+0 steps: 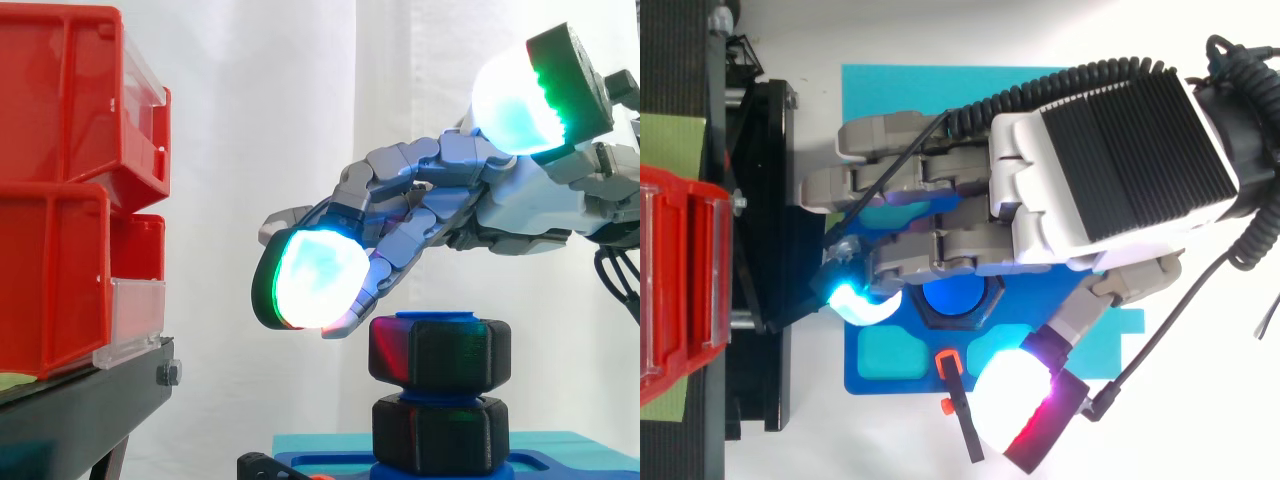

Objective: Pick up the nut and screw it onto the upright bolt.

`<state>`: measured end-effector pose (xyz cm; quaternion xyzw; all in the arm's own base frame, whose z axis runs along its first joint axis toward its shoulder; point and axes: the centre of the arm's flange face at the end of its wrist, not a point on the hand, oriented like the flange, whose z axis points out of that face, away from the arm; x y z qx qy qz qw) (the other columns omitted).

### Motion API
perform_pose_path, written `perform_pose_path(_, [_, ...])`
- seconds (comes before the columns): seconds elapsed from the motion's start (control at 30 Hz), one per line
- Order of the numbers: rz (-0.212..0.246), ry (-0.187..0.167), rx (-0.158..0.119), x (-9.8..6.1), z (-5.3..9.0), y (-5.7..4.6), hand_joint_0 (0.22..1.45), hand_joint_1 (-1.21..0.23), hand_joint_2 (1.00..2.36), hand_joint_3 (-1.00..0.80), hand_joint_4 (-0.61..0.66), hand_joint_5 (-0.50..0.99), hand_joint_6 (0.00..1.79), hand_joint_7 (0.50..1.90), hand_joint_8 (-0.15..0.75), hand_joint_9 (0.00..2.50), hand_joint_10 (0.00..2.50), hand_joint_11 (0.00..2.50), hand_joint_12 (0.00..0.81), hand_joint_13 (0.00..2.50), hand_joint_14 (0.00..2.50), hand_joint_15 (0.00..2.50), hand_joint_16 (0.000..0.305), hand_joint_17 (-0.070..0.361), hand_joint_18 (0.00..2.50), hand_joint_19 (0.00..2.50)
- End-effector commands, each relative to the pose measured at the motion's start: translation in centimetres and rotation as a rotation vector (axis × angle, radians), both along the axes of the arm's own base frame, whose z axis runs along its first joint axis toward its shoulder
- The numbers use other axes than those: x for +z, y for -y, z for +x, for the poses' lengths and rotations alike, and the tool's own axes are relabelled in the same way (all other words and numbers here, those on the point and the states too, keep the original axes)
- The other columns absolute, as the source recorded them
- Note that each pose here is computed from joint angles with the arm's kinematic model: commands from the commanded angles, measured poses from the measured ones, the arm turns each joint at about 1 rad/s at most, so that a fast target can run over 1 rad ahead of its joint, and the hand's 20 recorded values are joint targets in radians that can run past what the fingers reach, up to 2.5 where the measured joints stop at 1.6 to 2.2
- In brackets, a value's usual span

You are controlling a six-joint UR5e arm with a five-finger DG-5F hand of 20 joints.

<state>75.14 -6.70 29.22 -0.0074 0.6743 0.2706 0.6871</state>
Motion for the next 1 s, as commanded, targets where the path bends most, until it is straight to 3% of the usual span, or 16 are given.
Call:
perform_pose_path(0.0, [-0.003,0.002,0.000,0.0,0.0,0.0,0.49,0.01,1.00,-0.50,0.24,-0.13,0.50,0.79,0.259,0.50,0.00,0.00,0.354,0.10,0.00,0.00,0.045,0.101,0.00,0.00])
perform_pose_path(0.4, [-0.021,-0.035,-0.001,-0.7,-0.5,0.1,0.50,-0.01,1.00,-0.50,0.25,-0.13,0.50,0.81,0.265,0.53,0.00,0.00,0.352,0.14,0.00,0.00,0.044,0.099,0.00,0.00])
perform_pose_path(0.6, [-0.027,-0.023,-0.013,-0.7,-0.3,-0.2,0.50,-0.03,1.00,-0.50,0.26,-0.13,0.50,0.82,0.265,0.54,0.00,0.00,0.344,0.17,0.00,0.00,0.044,0.100,0.00,0.00])
perform_pose_path(0.63, [-0.028,-0.032,-0.014,-1.5,-0.1,-0.3,0.50,-0.03,1.00,-0.50,0.26,-0.13,0.50,0.82,0.265,0.55,0.00,0.00,0.342,0.18,0.00,0.00,0.044,0.099,0.00,0.00])
perform_pose_path(0.8, [-0.022,-0.029,-0.014,-2.2,0.2,-0.3,0.50,-0.04,1.00,-0.50,0.26,-0.13,0.50,0.82,0.266,0.56,0.00,0.00,0.340,0.19,0.00,0.00,0.044,0.099,0.00,0.00])
perform_pose_path(0.97, [-0.014,-0.026,-0.007,-2.0,0.3,-0.5,0.50,-0.04,1.00,-0.50,0.26,-0.13,0.50,0.83,0.266,0.56,0.00,0.00,0.341,0.20,0.00,0.00,0.044,0.098,0.00,0.00])
